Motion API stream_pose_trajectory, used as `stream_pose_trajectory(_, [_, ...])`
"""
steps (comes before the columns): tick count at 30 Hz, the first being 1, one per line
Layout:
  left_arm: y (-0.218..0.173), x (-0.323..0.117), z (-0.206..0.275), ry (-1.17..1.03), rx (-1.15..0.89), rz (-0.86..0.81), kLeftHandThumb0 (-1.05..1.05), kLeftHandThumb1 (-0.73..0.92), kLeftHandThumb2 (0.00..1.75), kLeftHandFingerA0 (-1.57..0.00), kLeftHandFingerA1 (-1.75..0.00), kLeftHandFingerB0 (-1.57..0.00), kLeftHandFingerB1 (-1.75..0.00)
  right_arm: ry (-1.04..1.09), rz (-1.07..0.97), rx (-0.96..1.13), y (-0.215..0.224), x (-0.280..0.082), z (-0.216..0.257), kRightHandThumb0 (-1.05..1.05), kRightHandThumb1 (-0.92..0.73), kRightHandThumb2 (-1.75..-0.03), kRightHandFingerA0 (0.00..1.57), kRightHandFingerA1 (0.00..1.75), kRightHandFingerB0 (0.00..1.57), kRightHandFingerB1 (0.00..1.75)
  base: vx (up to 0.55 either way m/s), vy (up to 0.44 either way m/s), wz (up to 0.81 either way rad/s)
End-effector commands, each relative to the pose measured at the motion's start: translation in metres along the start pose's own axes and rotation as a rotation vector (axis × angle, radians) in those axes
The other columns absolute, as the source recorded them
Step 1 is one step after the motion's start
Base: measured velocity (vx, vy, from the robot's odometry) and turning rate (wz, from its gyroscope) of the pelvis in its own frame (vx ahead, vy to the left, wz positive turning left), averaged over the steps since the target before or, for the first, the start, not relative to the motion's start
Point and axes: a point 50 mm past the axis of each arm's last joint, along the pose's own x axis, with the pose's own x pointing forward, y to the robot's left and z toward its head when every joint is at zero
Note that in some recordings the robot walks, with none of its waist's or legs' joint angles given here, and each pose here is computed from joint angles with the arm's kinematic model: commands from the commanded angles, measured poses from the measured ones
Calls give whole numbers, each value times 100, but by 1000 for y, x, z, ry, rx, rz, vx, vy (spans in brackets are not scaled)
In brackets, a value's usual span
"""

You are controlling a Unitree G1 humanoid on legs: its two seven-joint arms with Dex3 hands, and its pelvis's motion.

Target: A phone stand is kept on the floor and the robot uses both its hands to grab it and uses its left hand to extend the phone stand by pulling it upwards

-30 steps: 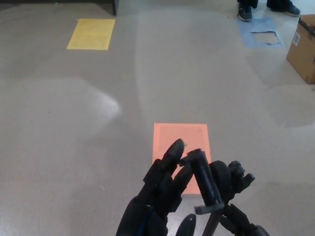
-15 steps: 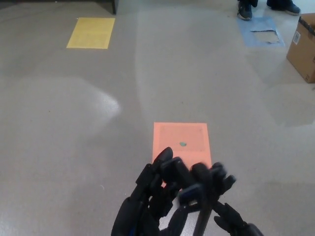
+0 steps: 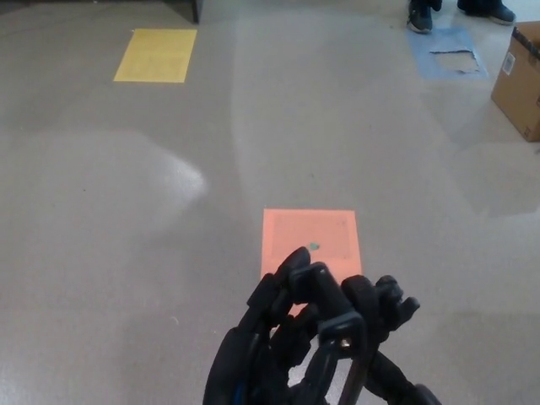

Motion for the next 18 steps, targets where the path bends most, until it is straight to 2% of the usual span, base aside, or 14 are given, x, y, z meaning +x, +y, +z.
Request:
stream_pose_trajectory(1, [-15,8,6,-13,5,-24,-85,56,92,-9,-31,-8,-14,6,-15,-17,-2,2,0,-71,-43,-88,0,48,0,25,0,0,0])
stream_pose_trajectory(3, [-19,9,7,-15,3,-34,-85,57,93,-8,-29,-7,-14,19,-24,-23,-1,2,-2,-74,-44,-87,5,58,0,27,0,0,0])
stream_pose_trajectory(4, [-20,9,8,-14,-2,-38,-85,56,93,-8,-27,-7,-13,24,-28,-21,0,3,-2,-76,-59,-58,4,57,0,35,0,0,0])
stream_pose_trajectory(5, [-22,9,8,-13,-26,-43,-85,56,92,-8,-27,-7,-14,37,-33,-11,1,3,-4,-77,-46,-83,7,58,4,30,0,0,0])
stream_pose_trajectory(9, [-29,9,9,-7,-79,-51,-85,56,91,-9,-27,-8,-14,63,-42,16,3,5,-8,-69,-43,-81,1,55,2,41,0,0,0])
stream_pose_trajectory(10, [-31,7,8,-1,-89,-52,-85,56,91,-9,-28,-9,-15,68,-43,17,3,5,-10,-39,-35,-94,2,54,0,52,0,0,0])
stream_pose_trajectory(11, [-31,7,8,1,-89,-52,-85,56,91,-9,-28,-9,-15,70,-44,15,3,5,-11,-39,-35,-94,2,54,0,52,0,0,0])
stream_pose_trajectory(12, [-31,7,8,2,-91,-52,-77,52,90,-7,-34,-6,-23,66,-50,7,3,6,-11,-61,-57,-57,17,63,19,47,0,0,0])
stream_pose_trajectory(13, [-32,5,8,3,-103,-41,-76,51,89,-5,-42,-4,-30,60,-63,2,2,7,-13,-61,-57,-57,24,66,27,49,0,0,0])
stream_pose_trajectory(14, [-33,5,8,2,-112,-31,-37,36,95,0,-49,0,-47,63,-77,18,2,7,-13,-55,-56,-57,40,73,39,51,0,0,0])
stream_pose_trajectory(15, [-33,5,7,2,-119,-22,-37,36,95,0,-49,0,-47,66,-96,41,2,8,-13,-55,-56,-57,40,73,39,51,0,0,0])
stream_pose_trajectory(16, [-33,4,7,5,-130,-13,-65,63,59,-20,-31,-21,-29,52,-111,75,2,9,-14,-49,-55,-56,60,80,55,54,0,0,0])
stream_pose_trajectory(17, [-33,4,6,7,-134,-3,-61,61,59,-27,-33,-26,-31,41,-122,95,1,9,-14,-46,-56,-57,82,91,81,64,0,0,0])
stream_pose_trajectory(18, [-33,4,5,13,-117,36,-44,57,57,-47,-45,-58,-47,35,-139,108,1,11,-15,-42,-59,-58,92,126,97,95,0,0,0])
